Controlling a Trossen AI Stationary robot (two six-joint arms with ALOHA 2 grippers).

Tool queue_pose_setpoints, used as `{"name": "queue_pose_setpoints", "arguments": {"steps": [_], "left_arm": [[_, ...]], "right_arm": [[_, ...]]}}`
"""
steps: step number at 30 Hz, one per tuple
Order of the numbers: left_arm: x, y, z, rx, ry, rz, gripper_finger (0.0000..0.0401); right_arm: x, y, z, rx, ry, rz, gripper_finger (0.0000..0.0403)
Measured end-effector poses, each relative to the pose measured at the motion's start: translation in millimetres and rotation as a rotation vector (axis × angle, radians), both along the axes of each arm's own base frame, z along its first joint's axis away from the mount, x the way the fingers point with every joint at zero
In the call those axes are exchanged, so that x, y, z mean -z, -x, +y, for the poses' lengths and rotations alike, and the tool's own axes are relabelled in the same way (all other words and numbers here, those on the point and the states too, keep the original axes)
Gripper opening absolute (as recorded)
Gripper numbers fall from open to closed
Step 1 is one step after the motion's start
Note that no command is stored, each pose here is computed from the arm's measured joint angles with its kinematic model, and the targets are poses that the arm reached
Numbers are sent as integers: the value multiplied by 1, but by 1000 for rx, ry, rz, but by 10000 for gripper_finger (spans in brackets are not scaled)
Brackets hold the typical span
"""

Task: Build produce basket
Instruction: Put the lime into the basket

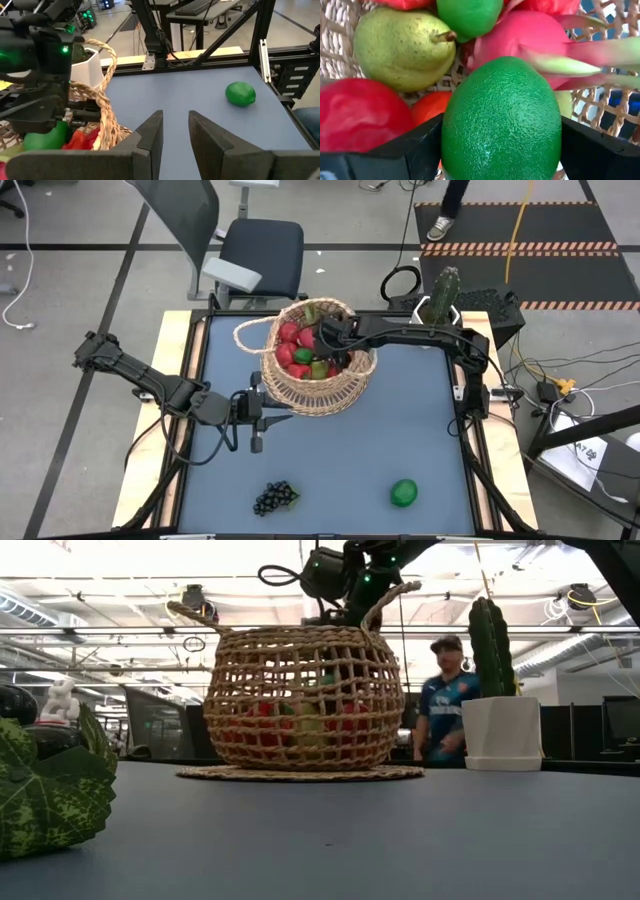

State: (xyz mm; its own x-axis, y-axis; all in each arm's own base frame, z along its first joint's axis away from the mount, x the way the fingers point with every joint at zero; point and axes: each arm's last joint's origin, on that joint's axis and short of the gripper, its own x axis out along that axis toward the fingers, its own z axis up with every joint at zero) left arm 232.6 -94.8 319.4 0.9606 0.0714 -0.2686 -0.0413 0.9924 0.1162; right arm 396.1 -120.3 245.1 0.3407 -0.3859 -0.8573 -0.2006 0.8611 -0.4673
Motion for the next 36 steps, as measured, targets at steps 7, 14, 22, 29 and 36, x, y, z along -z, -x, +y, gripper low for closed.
{"name": "queue_pose_setpoints", "arguments": {"steps": [7, 14, 22, 29, 36], "left_arm": [[0, 0, 0, 0, 0, 0, 93], [0, 0, 0, 0, 0, -1, 93], [0, 0, 0, 0, 1, -1, 93], [-1, 0, 0, 0, 4, -6, 93], [-1, 0, 0, -1, 7, -8, 93]], "right_arm": [[3, -1, 1, -26, -14, -5, 334], [1, -2, 0, -18, -10, -28, 379], [-14, 2, 12, -21, 43, -45, 398], [-48, 12, 28, -20, 75, -150, 396], [-95, 36, 49, -13, 73, -300, 396]]}}
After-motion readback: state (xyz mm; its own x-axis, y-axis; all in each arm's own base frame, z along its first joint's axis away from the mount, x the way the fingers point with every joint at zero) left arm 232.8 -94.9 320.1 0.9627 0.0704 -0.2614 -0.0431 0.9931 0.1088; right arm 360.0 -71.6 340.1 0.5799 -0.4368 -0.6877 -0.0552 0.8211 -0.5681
